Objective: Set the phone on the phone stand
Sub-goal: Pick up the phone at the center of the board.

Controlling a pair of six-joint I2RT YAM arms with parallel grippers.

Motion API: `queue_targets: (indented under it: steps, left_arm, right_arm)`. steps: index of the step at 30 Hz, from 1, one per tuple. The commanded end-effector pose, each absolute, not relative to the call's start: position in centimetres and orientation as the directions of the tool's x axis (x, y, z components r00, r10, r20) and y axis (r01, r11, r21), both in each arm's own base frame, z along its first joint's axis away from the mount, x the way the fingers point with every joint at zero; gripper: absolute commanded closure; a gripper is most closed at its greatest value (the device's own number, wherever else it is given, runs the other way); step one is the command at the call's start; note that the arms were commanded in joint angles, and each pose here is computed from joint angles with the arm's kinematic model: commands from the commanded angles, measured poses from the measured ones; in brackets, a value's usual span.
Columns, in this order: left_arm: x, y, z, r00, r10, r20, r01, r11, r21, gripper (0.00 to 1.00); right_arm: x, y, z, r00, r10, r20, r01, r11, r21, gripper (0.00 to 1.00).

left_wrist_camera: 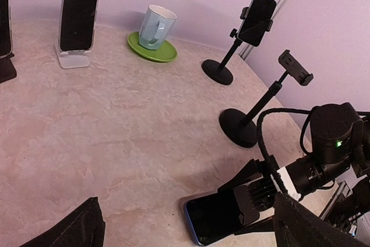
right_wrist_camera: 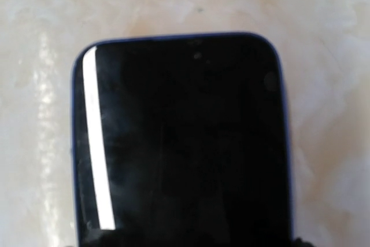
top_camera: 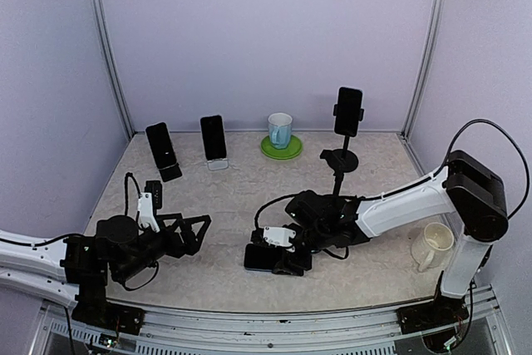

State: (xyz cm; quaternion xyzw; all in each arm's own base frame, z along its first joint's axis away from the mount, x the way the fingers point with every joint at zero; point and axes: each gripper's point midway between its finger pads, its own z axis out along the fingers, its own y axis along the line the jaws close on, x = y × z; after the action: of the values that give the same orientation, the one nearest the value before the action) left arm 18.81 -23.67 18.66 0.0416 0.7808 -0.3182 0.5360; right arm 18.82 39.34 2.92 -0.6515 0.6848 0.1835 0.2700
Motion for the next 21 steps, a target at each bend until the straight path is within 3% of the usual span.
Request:
queue_targets:
  steps: [1,12,21]
  left_arm:
    - [18.7,-23.8,18.3,-0.429,-0.278,-0.86,0.407,0.79,-0.458,0.01]
    - [18.4,-24.8,18.2,-0.448,-0.296,-0.844,0.432,0.755,-0.494,0.01]
    - [17.9,-27.3,18.2,-0.481,-0.313,-0.819,0.483,0.685,-0.546,0.01]
  right_arm:
    - [20.0,40.8,8.1,0.057,-0.684,-0.727,-0.971,0.13,-0.199,0.49]
    - [20.2,41.5,12.6,0.105,-0.587,-0.803,-0.933,0.221,-0.283,0.51]
    - [21.3,41.2,17.0,0.118,-0.502,-0.857,-0.838,0.412,-0.357,0.51]
